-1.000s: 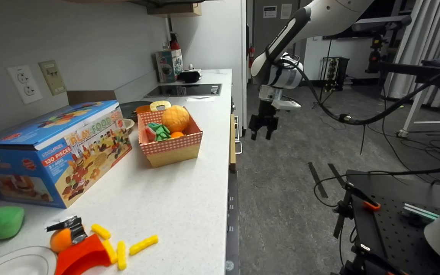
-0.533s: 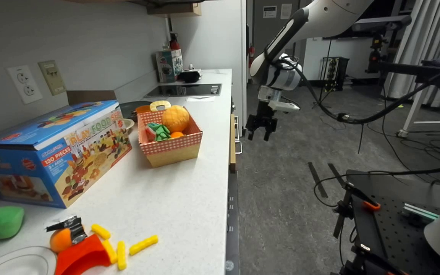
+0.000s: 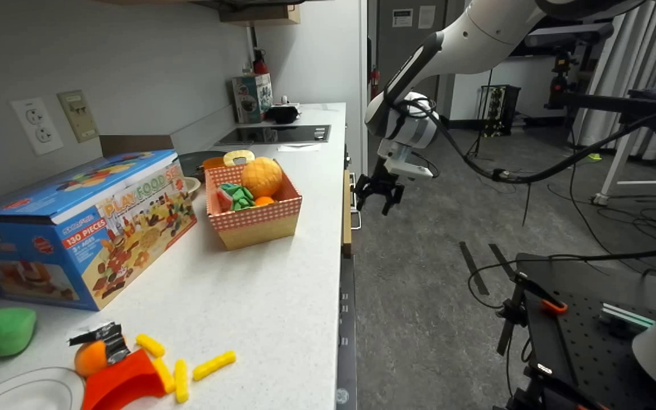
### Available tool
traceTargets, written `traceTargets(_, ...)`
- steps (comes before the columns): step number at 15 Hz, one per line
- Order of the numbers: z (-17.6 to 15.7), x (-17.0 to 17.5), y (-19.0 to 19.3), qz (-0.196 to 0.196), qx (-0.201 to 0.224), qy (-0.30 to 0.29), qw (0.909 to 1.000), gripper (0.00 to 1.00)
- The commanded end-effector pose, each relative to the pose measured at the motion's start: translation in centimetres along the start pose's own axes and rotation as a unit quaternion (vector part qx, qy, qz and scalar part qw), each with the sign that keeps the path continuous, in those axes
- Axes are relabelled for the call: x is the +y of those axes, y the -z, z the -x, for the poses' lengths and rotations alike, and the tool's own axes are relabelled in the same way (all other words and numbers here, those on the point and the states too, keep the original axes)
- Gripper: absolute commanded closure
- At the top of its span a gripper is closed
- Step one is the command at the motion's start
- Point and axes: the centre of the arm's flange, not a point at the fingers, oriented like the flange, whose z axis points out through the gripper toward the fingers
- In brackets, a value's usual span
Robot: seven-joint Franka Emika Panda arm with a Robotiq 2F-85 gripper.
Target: Pick up some of the fruits plush toy on the basket and put them in the drawer and close the drawer
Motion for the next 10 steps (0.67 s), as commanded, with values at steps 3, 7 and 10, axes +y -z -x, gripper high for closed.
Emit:
traceTargets(3, -2.8, 0.3, -1.8, -0.01, 0.038, -0.043, 0.9983, 0.0)
traceTargets(7, -3.6, 1.7, -3.1, 0.007, 0.053, -0.056, 0.997, 0.0)
traceTargets(10, -3.6, 2.5, -4.0, 0.015, 0.058, -0.063, 0.9962, 0.0)
